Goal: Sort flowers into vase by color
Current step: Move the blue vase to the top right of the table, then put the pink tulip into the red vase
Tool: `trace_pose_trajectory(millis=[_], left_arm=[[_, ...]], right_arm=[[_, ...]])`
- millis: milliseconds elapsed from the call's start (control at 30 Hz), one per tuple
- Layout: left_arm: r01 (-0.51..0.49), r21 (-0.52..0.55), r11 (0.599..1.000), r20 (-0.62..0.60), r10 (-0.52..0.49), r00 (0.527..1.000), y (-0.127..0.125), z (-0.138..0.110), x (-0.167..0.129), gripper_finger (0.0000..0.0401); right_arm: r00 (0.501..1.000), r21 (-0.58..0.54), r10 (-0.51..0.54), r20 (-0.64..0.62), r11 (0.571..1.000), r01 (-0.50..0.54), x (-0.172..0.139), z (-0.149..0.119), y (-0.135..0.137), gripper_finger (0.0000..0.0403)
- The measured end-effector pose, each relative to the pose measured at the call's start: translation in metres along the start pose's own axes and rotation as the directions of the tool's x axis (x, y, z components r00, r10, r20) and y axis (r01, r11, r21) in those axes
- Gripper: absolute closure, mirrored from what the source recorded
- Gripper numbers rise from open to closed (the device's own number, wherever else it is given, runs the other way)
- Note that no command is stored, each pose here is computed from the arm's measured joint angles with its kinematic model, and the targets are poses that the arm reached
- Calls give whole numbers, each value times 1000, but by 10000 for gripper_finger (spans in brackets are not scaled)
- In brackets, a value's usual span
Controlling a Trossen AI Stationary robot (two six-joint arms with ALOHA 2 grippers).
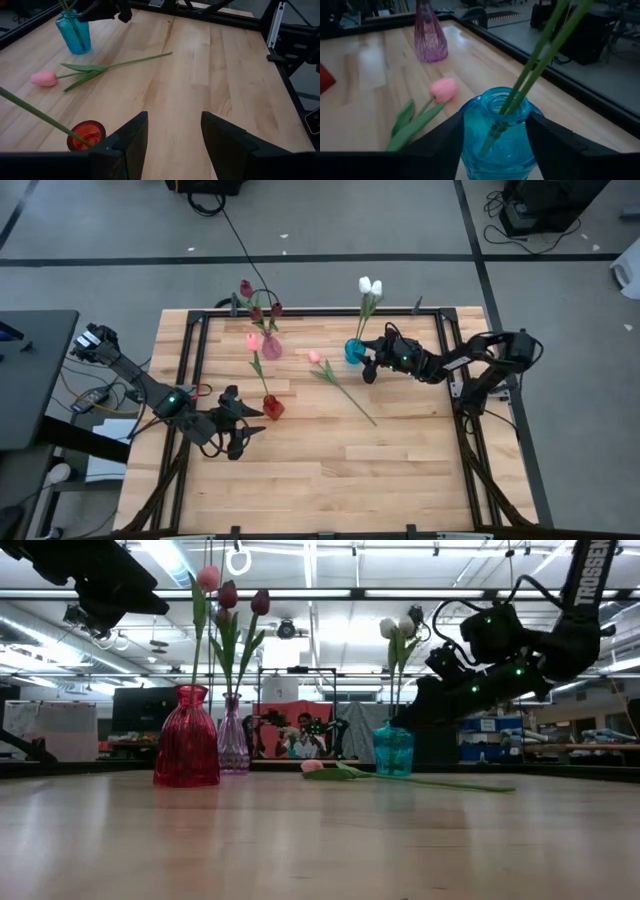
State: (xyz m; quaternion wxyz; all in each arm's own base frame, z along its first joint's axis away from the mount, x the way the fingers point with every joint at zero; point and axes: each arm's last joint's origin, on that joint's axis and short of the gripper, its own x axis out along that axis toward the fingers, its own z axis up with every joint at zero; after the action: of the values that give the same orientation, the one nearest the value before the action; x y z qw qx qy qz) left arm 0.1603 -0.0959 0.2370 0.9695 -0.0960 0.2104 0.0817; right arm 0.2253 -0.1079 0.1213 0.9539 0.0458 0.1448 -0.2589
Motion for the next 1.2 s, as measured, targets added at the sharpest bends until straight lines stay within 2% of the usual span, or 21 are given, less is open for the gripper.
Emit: trace_pose_trajectory(millis=[267,433,567,767,1000,1133,1200], left_arm=[[0,-1,1000,0,0,1000,0,0,0,211],[1,-3,1000,2,-1,1000,0,0,0,211],[4,-9,1000,6,-4,1000,0,1,0,211],[-2,-5,1000,9,2,1000,0,1,0,211],[-12,-17,1000,32,12,999,-1,3,0,211],[-10,-20,1000,35,10,999,-1,3,0,211],[-12,-18,1000,34,12,999,-1,3,0,211]], right_arm=[[995,-28,6,-96,1000,-9,-20,11,4,136],[994,-45,11,-109,999,-16,-34,20,11,127],[990,-1,36,-139,999,-36,-47,23,21,130],[956,80,151,-253,988,-135,-59,8,59,140],[951,43,130,-280,991,-123,-61,-22,101,164],[939,47,153,-307,988,-146,-60,-37,114,180],[932,27,131,-337,991,-129,-58,-44,118,191]])
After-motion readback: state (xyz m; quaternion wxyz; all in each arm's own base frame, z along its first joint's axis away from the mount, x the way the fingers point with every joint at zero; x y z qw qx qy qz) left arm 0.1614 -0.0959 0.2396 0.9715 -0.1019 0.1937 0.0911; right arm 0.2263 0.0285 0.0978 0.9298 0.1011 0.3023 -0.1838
